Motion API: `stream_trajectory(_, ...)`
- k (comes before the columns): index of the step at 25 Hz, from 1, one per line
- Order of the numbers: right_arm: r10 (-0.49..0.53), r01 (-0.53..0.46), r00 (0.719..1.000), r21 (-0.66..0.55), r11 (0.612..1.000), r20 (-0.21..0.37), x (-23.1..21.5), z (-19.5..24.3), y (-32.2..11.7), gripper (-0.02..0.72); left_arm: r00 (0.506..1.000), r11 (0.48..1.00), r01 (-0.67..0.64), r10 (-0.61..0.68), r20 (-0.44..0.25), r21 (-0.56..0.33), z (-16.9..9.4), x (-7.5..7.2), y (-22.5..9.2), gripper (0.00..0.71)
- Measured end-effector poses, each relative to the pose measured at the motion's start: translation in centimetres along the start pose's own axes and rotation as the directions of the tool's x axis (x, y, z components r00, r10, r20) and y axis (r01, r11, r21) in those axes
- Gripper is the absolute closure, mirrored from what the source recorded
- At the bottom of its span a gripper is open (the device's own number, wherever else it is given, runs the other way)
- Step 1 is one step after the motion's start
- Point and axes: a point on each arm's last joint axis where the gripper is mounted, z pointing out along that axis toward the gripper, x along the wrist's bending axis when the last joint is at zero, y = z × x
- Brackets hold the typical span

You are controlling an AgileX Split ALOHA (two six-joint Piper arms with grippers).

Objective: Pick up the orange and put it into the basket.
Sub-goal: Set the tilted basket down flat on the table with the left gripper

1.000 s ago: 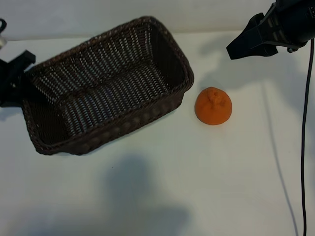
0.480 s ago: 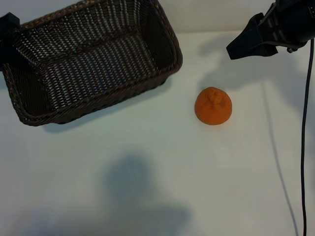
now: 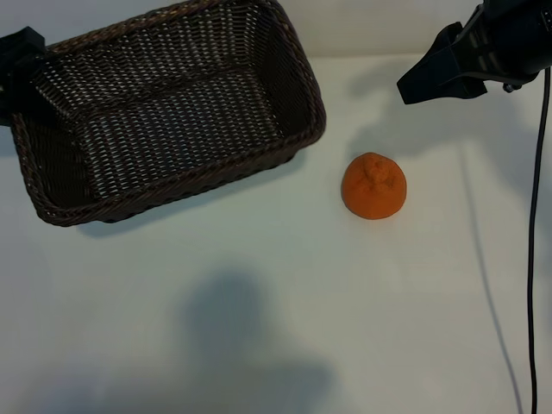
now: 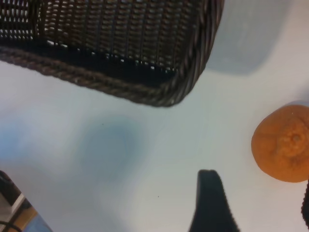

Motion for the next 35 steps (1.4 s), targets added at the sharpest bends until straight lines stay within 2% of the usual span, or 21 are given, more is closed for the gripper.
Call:
stream_trajectory(3,0.000,0.000,1.000,0.000,1.000,0.000,0.00,0.00,0.00,0.259,1.000,1.000,-0.011,0.011,0.000,0.005,0.17,-0.37,-0.06,0.534)
stream_trajectory(35,0.000,0.000,1.000,0.001,1.000,0.000,0.00,0.00,-0.01,0.259,0.999,1.000,-0.023,0.023,-0.026,-0.003,-0.11,-0.27,0.08,0.534)
